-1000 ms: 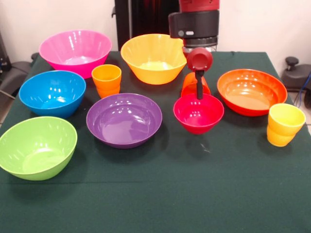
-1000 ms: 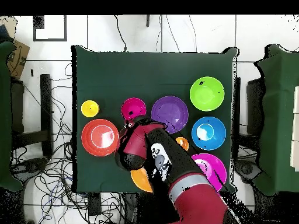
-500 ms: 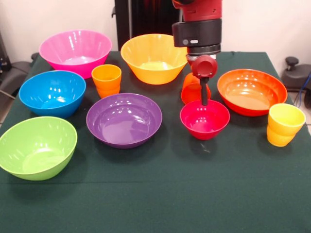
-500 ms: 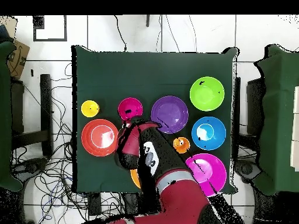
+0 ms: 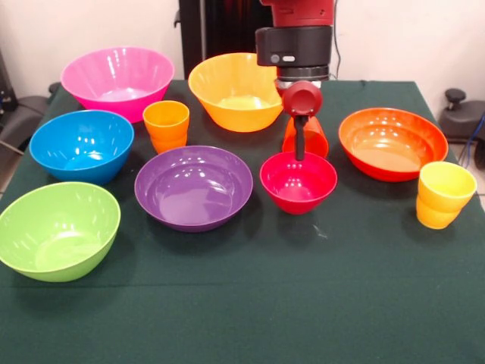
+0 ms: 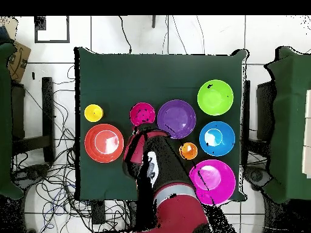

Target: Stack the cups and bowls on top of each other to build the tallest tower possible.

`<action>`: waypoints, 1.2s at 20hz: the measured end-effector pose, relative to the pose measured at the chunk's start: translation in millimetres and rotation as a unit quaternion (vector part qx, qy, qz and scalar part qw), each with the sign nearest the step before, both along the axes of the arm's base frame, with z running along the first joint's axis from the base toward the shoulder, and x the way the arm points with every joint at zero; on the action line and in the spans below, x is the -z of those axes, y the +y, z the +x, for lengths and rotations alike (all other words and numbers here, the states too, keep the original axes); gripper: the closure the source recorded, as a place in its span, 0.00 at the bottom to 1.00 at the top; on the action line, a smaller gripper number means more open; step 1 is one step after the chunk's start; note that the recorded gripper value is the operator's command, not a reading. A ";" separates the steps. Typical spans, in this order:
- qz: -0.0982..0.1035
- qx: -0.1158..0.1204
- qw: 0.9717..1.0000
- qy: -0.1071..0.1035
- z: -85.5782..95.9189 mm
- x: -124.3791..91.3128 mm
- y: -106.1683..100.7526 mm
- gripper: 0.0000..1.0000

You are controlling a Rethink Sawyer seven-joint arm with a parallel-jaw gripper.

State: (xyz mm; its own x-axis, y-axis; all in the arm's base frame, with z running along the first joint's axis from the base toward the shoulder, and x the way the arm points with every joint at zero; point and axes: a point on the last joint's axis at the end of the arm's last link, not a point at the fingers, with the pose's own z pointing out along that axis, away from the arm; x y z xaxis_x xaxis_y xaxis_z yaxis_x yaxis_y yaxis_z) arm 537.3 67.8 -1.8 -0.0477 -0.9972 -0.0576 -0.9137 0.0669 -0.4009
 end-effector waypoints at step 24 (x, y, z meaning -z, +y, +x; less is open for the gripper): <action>0.003 -0.006 0.999 -0.038 6.7 7.6 -9.9 1.00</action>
